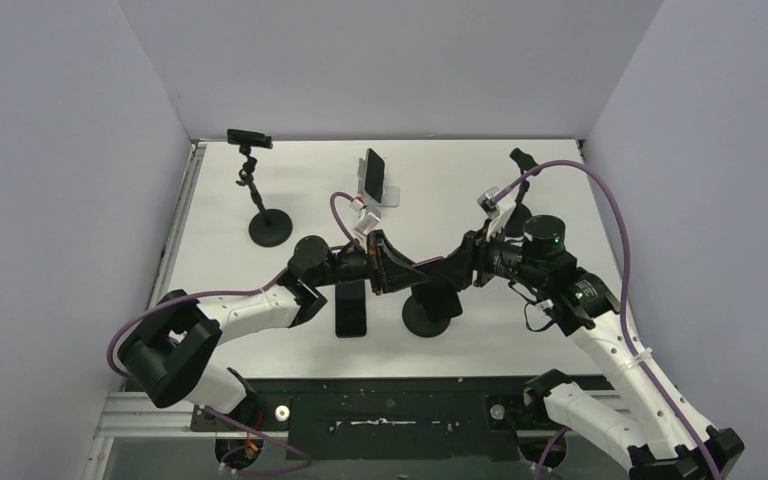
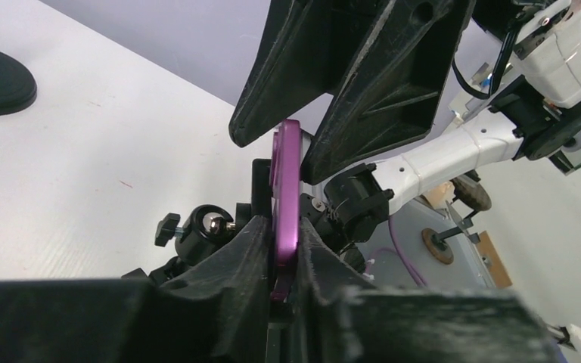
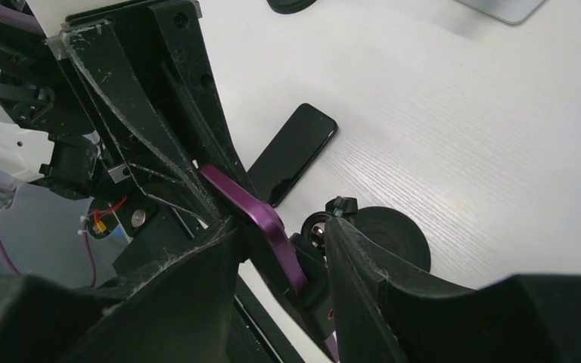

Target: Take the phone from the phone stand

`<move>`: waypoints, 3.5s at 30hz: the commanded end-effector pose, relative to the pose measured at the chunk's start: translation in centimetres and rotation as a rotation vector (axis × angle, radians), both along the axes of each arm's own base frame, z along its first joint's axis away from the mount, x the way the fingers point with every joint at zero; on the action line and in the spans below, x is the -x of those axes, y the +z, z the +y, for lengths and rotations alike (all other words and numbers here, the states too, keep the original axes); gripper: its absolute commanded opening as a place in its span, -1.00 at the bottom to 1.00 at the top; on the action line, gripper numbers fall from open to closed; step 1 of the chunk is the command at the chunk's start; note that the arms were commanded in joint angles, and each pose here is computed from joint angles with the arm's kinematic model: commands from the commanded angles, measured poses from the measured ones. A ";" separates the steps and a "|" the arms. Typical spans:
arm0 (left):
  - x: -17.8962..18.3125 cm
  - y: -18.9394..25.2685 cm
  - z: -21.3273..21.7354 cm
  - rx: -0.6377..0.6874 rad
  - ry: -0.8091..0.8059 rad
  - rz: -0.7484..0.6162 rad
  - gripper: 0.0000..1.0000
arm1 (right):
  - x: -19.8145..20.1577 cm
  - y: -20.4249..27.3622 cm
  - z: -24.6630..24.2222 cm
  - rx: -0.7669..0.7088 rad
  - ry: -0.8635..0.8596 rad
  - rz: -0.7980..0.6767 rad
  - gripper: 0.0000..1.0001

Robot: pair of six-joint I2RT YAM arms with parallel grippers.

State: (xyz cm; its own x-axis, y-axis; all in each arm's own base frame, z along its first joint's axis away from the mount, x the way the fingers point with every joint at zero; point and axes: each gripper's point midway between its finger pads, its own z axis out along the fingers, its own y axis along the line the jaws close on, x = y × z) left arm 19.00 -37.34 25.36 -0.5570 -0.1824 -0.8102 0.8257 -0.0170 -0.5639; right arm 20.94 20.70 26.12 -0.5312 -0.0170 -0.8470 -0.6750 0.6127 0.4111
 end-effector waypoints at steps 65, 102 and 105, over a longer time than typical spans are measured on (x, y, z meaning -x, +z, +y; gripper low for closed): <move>-8.9 4.5 2.7 -0.080 0.352 0.176 -1.00 | -1.7 -2.1 -1.5 0.221 -0.077 -0.104 0.95; -9.5 1.1 4.1 -0.111 0.294 0.367 -1.00 | -4.3 -4.1 3.2 0.210 -0.082 -0.245 0.94; -9.6 1.0 4.1 -0.112 0.294 0.372 -1.00 | -4.6 -4.6 3.2 0.224 -0.089 -0.242 0.94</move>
